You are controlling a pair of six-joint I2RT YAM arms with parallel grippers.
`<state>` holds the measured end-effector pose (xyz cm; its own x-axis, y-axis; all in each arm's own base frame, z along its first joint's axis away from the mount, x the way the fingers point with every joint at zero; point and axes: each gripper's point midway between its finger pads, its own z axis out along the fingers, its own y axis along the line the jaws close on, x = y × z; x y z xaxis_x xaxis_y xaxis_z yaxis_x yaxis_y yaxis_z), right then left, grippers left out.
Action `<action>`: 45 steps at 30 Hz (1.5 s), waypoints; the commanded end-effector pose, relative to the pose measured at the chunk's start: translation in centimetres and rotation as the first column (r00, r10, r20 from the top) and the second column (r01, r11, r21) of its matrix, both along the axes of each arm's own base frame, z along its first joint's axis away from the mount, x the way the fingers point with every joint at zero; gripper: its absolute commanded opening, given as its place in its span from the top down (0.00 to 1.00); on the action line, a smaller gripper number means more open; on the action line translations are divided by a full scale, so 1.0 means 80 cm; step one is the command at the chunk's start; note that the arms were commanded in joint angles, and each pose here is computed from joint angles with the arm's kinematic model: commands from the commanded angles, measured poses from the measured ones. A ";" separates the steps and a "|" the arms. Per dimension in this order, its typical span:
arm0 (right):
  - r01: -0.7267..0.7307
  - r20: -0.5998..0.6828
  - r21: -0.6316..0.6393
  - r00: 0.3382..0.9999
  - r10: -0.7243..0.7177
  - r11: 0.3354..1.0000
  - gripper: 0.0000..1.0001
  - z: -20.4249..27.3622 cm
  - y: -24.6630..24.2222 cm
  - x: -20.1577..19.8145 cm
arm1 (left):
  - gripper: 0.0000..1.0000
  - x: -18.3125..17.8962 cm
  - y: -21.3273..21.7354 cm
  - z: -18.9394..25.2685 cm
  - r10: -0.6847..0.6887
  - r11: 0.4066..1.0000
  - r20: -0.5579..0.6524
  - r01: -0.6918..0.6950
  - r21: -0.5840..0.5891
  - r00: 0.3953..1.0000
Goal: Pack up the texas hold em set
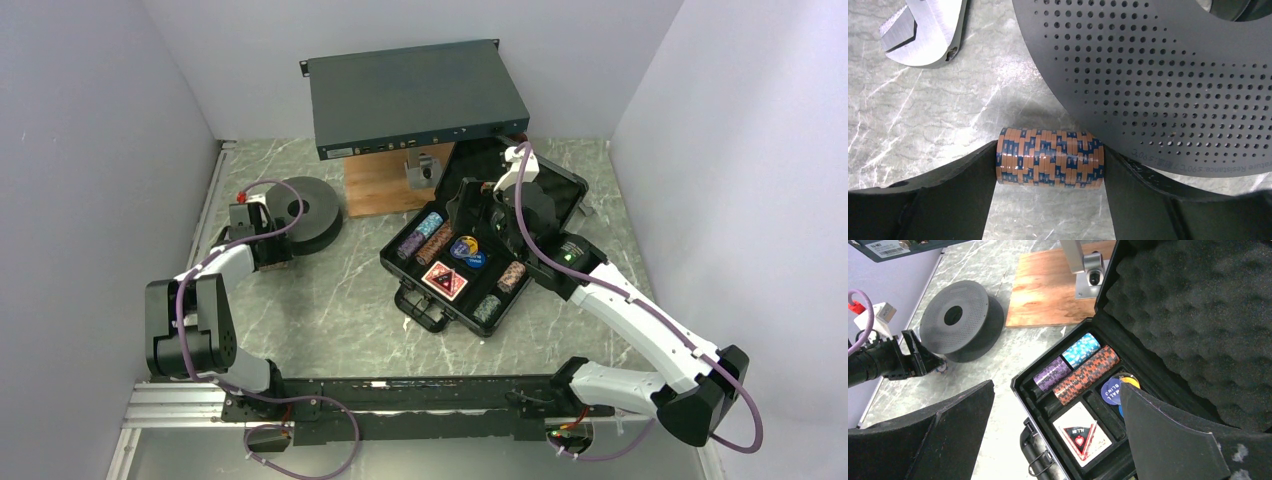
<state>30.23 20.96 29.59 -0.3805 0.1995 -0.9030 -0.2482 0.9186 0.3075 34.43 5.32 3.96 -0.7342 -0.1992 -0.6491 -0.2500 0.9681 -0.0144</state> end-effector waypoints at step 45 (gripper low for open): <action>-0.001 0.042 0.039 0.999 0.000 0.999 0.00 0.015 0.007 0.003 | 1.00 -0.030 -0.082 0.119 -0.093 0.981 0.183 0.122 -0.151 0.979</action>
